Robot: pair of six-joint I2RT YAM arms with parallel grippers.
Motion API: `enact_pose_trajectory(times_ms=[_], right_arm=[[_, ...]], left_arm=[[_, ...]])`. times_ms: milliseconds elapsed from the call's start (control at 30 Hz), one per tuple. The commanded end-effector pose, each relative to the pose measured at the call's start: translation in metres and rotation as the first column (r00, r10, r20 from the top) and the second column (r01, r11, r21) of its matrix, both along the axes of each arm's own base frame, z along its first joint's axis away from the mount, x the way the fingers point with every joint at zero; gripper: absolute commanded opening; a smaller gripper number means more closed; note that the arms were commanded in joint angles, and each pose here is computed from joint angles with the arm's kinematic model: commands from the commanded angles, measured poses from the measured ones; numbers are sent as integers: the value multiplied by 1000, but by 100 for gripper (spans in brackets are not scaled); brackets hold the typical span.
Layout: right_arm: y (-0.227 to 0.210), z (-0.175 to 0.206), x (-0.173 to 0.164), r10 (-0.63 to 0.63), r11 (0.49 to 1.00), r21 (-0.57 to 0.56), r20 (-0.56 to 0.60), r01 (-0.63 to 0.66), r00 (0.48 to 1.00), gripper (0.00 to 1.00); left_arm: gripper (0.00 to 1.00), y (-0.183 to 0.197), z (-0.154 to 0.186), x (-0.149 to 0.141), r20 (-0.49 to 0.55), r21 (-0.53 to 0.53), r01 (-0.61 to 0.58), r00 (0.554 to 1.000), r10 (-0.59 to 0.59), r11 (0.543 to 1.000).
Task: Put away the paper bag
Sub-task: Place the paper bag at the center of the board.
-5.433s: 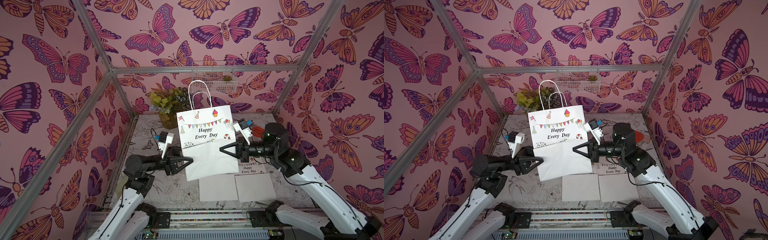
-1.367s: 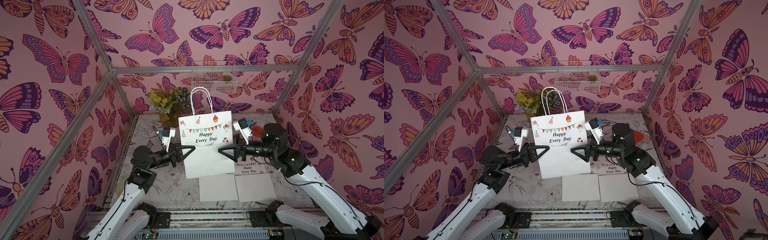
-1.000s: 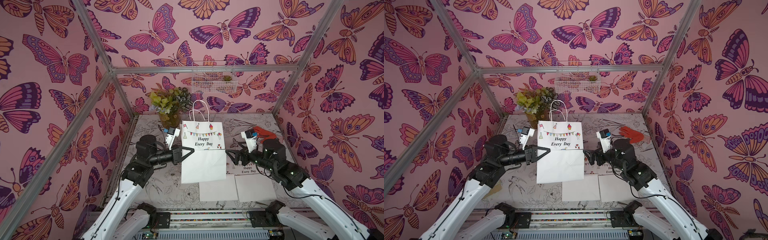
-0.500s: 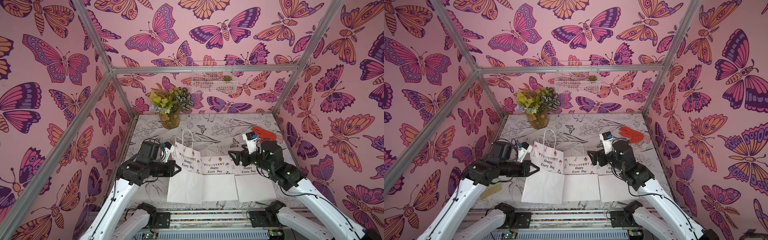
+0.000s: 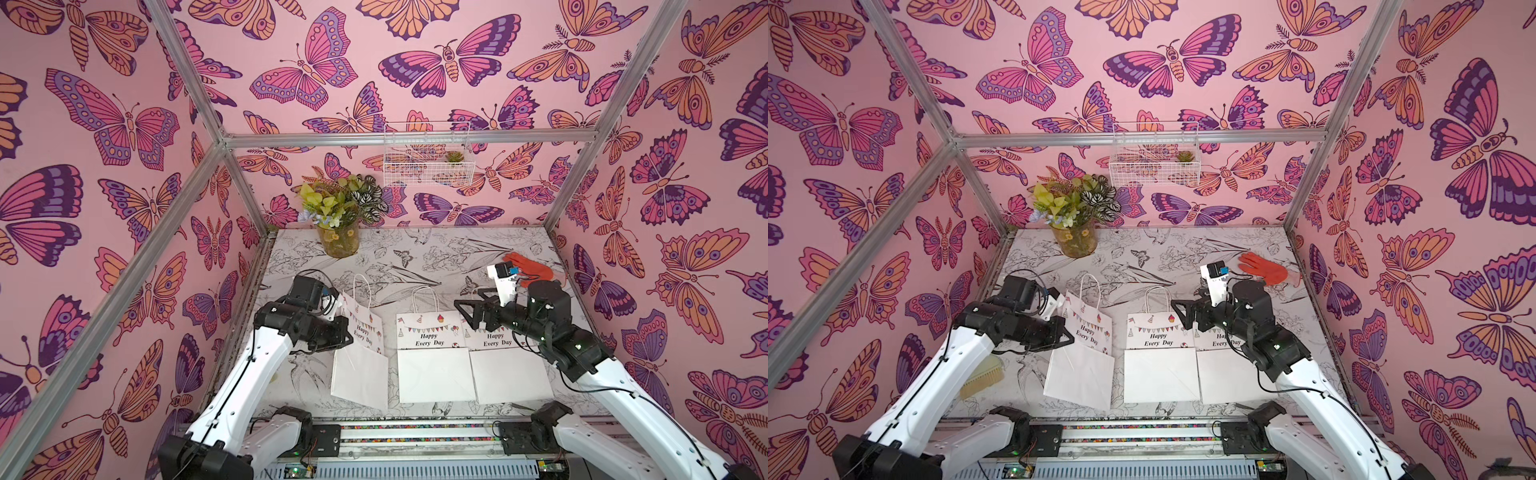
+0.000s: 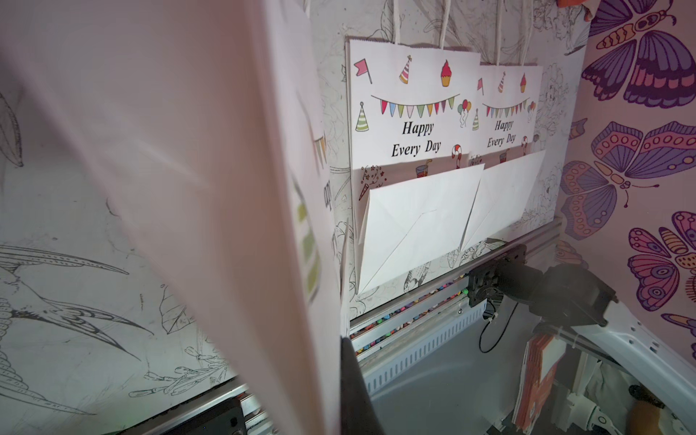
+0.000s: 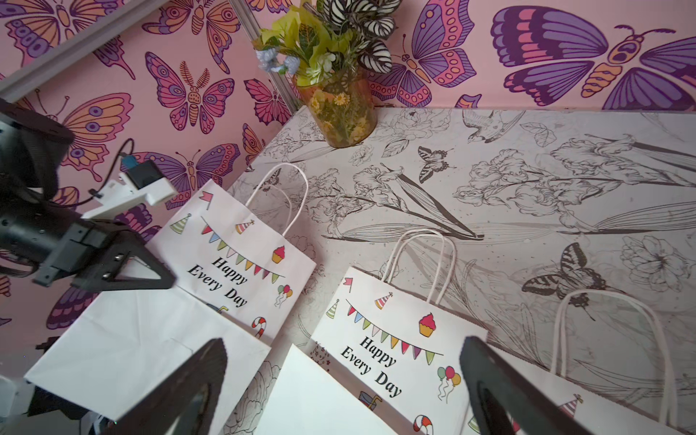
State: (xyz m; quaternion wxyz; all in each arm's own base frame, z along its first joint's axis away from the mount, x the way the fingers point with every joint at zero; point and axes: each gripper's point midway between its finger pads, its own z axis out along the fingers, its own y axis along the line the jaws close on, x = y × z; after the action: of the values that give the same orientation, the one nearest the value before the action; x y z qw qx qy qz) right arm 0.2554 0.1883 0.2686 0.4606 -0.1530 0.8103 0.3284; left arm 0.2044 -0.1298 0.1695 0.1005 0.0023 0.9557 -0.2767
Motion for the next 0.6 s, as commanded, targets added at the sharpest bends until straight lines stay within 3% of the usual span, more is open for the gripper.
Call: enact_pose_trajectory(times_ms=[0, 267, 567], right_arm=[[5, 8, 2, 22, 1000, 15, -14, -21, 1000, 99], [-23, -15, 33, -139, 990, 29, -10, 139, 990, 99], [-43, -10, 23, -221, 975, 43, 69, 218, 973, 99]], left_arm=[[0, -4, -9, 11, 2, -41, 15, 1000, -15, 999], [0, 5, -35, 21, -105, -6, -23, 994, 22, 1000], [0, 16, -73, 18, -253, 50, -52, 966, 63, 997]])
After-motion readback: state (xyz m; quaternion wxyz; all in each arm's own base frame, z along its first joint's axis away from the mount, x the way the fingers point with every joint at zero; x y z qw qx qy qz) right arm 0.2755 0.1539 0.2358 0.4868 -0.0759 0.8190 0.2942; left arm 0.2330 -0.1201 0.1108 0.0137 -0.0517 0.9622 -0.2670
